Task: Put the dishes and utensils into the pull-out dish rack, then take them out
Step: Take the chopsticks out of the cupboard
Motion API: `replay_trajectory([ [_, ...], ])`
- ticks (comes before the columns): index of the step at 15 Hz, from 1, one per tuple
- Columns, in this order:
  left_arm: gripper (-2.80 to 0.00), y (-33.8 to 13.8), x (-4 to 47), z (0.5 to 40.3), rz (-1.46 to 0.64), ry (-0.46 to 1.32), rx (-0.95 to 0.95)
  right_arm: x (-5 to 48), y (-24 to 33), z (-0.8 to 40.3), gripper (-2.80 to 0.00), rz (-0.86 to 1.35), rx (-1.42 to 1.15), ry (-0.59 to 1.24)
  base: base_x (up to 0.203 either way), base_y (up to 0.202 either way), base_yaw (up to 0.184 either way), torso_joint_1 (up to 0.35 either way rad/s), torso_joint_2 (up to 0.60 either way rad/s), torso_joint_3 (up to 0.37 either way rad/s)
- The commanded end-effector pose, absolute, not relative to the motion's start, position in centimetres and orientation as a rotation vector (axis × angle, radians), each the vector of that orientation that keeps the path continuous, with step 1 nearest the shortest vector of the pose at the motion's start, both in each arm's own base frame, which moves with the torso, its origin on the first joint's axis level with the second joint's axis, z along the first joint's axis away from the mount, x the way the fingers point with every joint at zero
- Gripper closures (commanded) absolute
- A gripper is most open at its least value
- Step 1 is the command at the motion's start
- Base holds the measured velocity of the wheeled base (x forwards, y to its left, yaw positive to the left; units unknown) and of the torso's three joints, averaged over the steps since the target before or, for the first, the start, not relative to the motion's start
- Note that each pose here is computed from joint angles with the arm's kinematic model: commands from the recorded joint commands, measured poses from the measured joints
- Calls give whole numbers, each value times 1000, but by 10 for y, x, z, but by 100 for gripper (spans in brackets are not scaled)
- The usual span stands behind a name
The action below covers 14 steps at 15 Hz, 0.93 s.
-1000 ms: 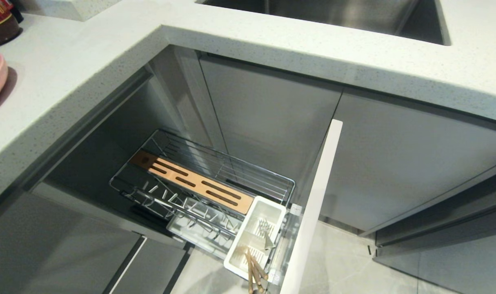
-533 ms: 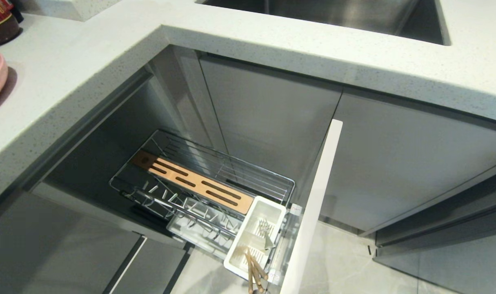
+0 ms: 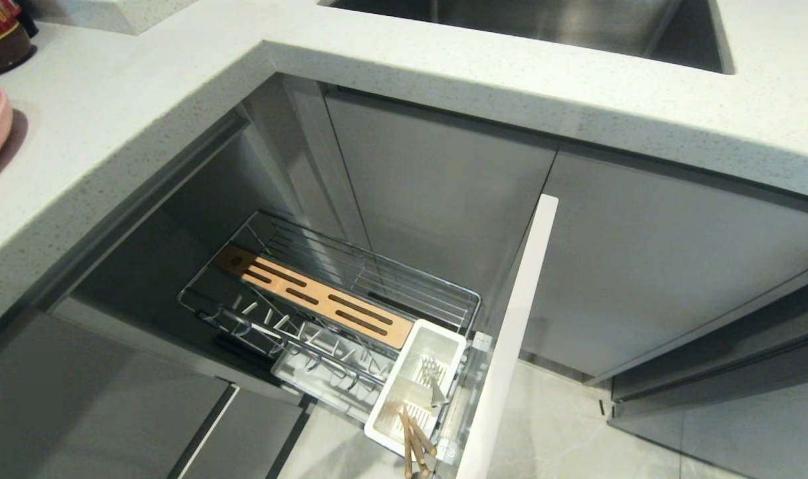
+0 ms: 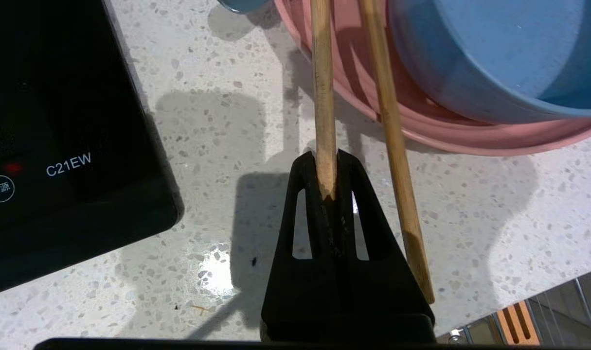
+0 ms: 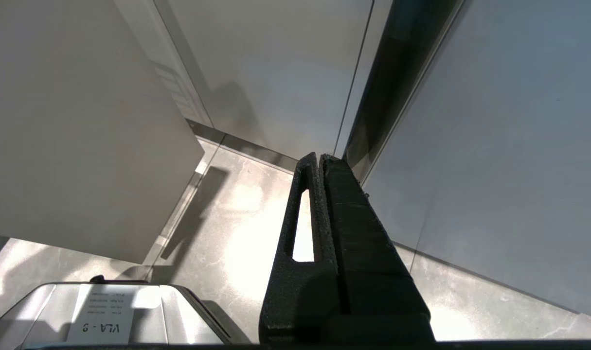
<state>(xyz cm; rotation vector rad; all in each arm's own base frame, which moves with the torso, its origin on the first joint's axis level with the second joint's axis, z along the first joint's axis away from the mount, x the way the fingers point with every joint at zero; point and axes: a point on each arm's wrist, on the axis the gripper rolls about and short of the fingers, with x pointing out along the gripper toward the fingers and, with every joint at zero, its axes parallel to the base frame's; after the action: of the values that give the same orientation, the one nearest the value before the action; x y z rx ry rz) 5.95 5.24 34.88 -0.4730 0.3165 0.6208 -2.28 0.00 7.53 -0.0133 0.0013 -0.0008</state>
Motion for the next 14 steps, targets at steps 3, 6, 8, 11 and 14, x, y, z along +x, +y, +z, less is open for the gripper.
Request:
replay_trajectory([
  [3,0,57,64,347,619,315,-475,-23,0,75,0,-1,-14,2,0,0,0,0,0,0],
  [6,0,58,65,346,618,303,-469,-23,0,75,0,0,-14,2,0,0,0,0,0,0],
  [8,0,61,68,346,619,307,-473,-23,0,75,0,-1,-14,2,0,0,0,0,0,0],
  [11,0,63,69,346,621,311,-475,-23,0,75,0,0,-14,2,0,0,0,0,0,0],
  [14,0,63,70,346,622,310,-476,-23,0,75,0,0,-14,2,0,0,0,0,0,0],
])
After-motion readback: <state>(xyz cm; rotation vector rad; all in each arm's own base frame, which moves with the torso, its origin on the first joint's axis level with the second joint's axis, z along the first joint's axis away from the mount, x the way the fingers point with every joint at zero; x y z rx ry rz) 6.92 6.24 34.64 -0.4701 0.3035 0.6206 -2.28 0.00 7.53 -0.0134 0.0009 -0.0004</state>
